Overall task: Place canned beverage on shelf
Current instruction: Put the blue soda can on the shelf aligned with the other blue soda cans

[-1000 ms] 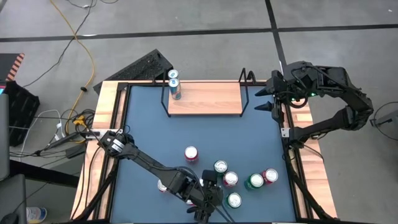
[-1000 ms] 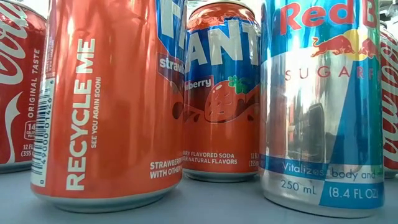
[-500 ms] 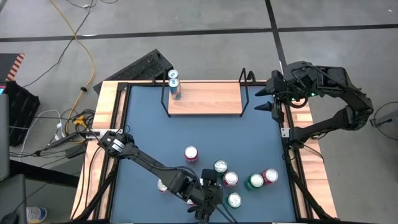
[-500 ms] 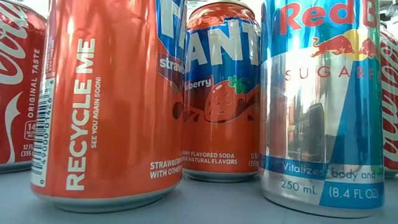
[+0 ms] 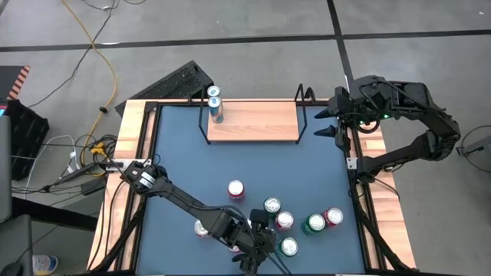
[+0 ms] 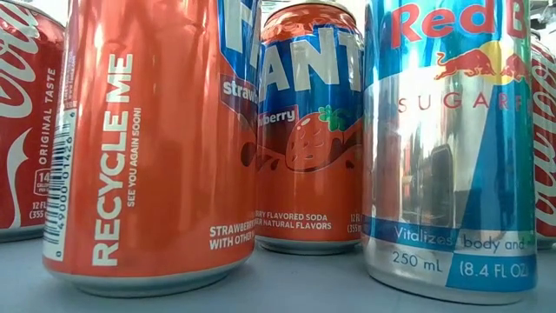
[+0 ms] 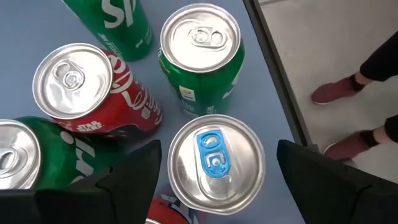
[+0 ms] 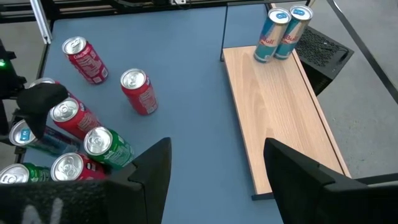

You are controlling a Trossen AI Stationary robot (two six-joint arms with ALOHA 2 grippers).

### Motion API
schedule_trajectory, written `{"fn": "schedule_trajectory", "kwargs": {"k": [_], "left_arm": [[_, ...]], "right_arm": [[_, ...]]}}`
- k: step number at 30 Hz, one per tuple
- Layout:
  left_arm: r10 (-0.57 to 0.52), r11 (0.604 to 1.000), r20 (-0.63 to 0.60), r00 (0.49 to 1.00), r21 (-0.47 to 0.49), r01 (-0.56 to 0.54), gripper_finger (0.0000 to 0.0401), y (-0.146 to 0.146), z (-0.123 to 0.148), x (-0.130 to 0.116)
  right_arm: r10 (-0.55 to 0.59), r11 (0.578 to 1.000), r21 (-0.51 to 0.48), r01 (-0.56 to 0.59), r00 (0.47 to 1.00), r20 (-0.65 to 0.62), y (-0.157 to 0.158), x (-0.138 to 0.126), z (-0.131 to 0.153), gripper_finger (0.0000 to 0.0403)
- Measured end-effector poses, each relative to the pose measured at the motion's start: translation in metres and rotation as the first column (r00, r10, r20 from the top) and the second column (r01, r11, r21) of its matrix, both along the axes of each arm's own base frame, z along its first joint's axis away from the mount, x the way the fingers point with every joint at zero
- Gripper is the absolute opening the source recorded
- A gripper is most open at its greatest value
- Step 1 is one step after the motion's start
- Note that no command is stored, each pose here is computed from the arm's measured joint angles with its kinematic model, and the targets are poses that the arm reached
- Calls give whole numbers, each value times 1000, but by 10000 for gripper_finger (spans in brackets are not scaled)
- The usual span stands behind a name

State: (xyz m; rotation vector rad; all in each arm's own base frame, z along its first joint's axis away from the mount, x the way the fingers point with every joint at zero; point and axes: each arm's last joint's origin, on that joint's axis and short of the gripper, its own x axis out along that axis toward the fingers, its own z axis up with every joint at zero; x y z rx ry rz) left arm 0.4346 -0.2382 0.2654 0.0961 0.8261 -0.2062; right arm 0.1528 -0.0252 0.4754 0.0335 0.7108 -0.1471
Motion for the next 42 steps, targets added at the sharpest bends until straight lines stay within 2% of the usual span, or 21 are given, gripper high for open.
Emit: {"fn": "schedule_trajectory", "kwargs": {"k": [7,11,14,22,26,31,42], "left_arm": [[-1,1000,0,1000,13,1,307,0,0,0],[-2,1000,-22,1000,13,2,307,-2,-14,5],[-14,1000,-63,998,-21,13,307,-4,-25,7],[3,999,-84,996,-33,-6,304,-1,-23,6],[10,999,-95,995,-51,-15,278,-1,-24,6],[33,997,-108,994,-68,-40,218,0,-24,6],[56,994,-145,988,-88,-69,218,0,-18,3]], "right_arm": [[0,1000,1,0,1000,0,0,0,0,240],[-1,1000,1,1,1000,0,0,0,0,240],[-1,1000,1,1,1000,0,0,0,0,240],[-2,1000,1,2,1000,-1,0,0,0,240],[-2,1000,1,2,1000,-1,0,0,0,240],[-5,1000,-1,5,1000,-1,0,0,0,240],[-6,1000,-2,6,1000,-1,0,0,0,240]]}}
